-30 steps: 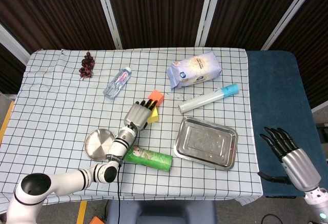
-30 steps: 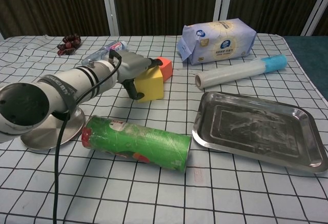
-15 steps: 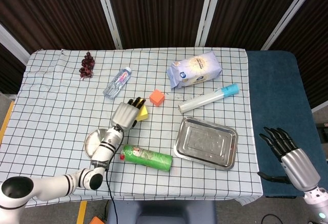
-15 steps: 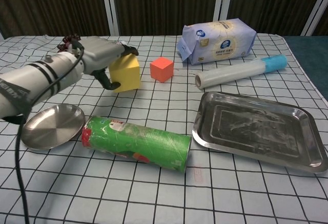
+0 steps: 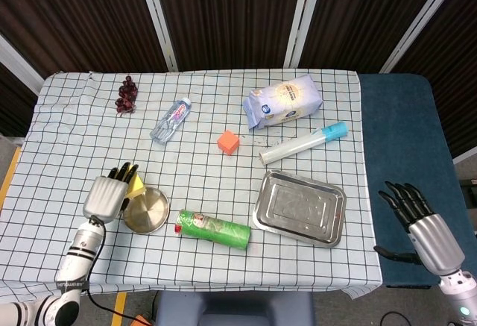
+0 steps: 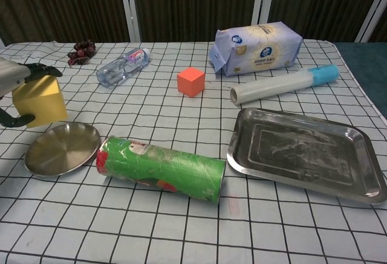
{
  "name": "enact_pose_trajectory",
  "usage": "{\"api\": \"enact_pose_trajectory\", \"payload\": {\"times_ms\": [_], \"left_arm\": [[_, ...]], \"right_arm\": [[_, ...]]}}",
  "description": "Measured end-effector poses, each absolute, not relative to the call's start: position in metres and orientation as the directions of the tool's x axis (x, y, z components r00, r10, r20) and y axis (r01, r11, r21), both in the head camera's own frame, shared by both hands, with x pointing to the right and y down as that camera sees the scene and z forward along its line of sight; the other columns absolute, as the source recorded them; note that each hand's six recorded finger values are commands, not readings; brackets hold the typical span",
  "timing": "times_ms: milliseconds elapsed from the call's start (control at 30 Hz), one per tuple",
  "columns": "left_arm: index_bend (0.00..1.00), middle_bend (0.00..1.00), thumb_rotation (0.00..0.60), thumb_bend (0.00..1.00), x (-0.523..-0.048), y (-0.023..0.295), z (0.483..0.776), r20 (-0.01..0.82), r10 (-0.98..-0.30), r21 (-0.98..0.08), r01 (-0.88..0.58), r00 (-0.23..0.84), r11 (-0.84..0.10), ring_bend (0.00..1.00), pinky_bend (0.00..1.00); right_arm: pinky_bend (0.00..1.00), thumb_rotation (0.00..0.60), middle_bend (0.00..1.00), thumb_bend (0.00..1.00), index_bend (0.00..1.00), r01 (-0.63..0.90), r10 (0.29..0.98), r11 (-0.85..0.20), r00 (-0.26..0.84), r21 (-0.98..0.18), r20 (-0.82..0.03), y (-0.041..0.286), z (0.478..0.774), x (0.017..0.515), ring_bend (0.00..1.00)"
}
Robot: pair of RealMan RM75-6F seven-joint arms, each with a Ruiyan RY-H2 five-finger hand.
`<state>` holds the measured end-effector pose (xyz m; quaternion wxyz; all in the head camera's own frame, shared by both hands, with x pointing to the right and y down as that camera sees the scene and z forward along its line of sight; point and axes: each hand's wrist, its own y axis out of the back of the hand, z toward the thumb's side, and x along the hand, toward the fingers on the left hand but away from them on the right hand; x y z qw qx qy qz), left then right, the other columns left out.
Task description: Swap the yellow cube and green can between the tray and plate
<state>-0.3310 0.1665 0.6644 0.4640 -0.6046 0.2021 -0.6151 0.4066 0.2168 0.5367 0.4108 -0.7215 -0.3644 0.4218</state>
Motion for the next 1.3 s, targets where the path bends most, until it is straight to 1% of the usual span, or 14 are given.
{"api": "enact_pose_trajectory", "payload": {"times_ms": [100,300,500,600,667,767,833,933,1000,1067,1167,1300], "left_arm": [[0.24,0.48,0.6,0.42,-0.335,0.176,0.667,0.568,-0.808,-0.804,0.317,0.157,-0.504,0.57,0.68],[0.24,0.48,0.6,0.42,-0.327,0.19,0.674,0.59,-0.791,-0.796,0.282,0.163,-0.536,0.57,0.68],[0.24,0.48,0.6,0.42,-0.315,0.2,0.676,0.595,-0.781,-0.795,0.288,0.191,-0.535,0.56,0.68],[0.24,0.46,0.6,0.42,-0.312,0.202,0.679,0.601,-0.775,-0.79,0.289,0.195,-0.54,0.54,0.68],[0.23,0.42,0.6,0.42,-0.311,0.202,0.679,0.603,-0.773,-0.788,0.292,0.195,-0.541,0.5,0.68],[0.19,0.33,0.6,0.42,-0.313,0.203,0.678,0.6,-0.776,-0.788,0.305,0.193,-0.534,0.41,0.64],[0.12,0.25,0.6,0.41,-0.314,0.204,0.676,0.601,-0.776,-0.788,0.303,0.192,-0.535,0.32,0.57],[0.02,0.15,0.6,0.4,-0.314,0.207,0.673,0.608,-0.771,-0.784,0.297,0.19,-0.545,0.2,0.46],[0.0,0.09,0.6,0.39,-0.313,0.208,0.67,0.614,-0.767,-0.781,0.289,0.189,-0.554,0.13,0.41],[0.0,0.05,0.6,0.4,-0.312,0.209,0.666,0.618,-0.762,-0.779,0.281,0.192,-0.561,0.08,0.36],[0.0,0.0,0.6,0.4,-0.311,0.21,0.662,0.627,-0.754,-0.773,0.276,0.198,-0.571,0.04,0.32],[0.0,0.0,0.6,0.39,-0.309,0.212,0.662,0.638,-0.742,-0.765,0.268,0.203,-0.585,0.0,0.28]], "right_arm": [[0.0,0.6,0.0,0.05,0.0,0.181,0.874,-0.396,0.376,-0.9,-0.309,0.217,0.537,0.407,0.0],[0.0,0.6,0.0,0.05,0.0,0.185,0.875,-0.395,0.372,-0.9,-0.308,0.216,0.537,0.407,0.0],[0.0,0.6,0.0,0.05,0.0,0.186,0.873,-0.401,0.374,-0.897,-0.313,0.216,0.537,0.407,0.0],[0.0,0.6,0.0,0.05,0.0,0.188,0.871,-0.404,0.377,-0.895,-0.314,0.217,0.537,0.407,0.0],[0.0,0.6,0.0,0.05,0.0,0.19,0.871,-0.403,0.379,-0.895,-0.312,0.217,0.536,0.407,0.0],[0.0,0.6,0.0,0.05,0.0,0.193,0.876,-0.396,0.372,-0.898,-0.307,0.215,0.536,0.408,0.0],[0.0,0.6,0.0,0.05,0.0,0.194,0.876,-0.397,0.373,-0.897,-0.307,0.216,0.536,0.407,0.0],[0.0,0.6,0.0,0.05,0.0,0.193,0.876,-0.396,0.373,-0.898,-0.306,0.216,0.536,0.407,0.0],[0.0,0.6,0.0,0.05,0.0,0.192,0.875,-0.397,0.373,-0.897,-0.308,0.216,0.537,0.407,0.0],[0.0,0.6,0.0,0.05,0.0,0.191,0.874,-0.399,0.373,-0.897,-0.31,0.216,0.537,0.407,0.0],[0.0,0.6,0.0,0.05,0.0,0.189,0.875,-0.399,0.37,-0.897,-0.311,0.216,0.538,0.407,0.0],[0.0,0.6,0.0,0.05,0.0,0.191,0.874,-0.403,0.372,-0.895,-0.314,0.216,0.538,0.406,0.0]]}}
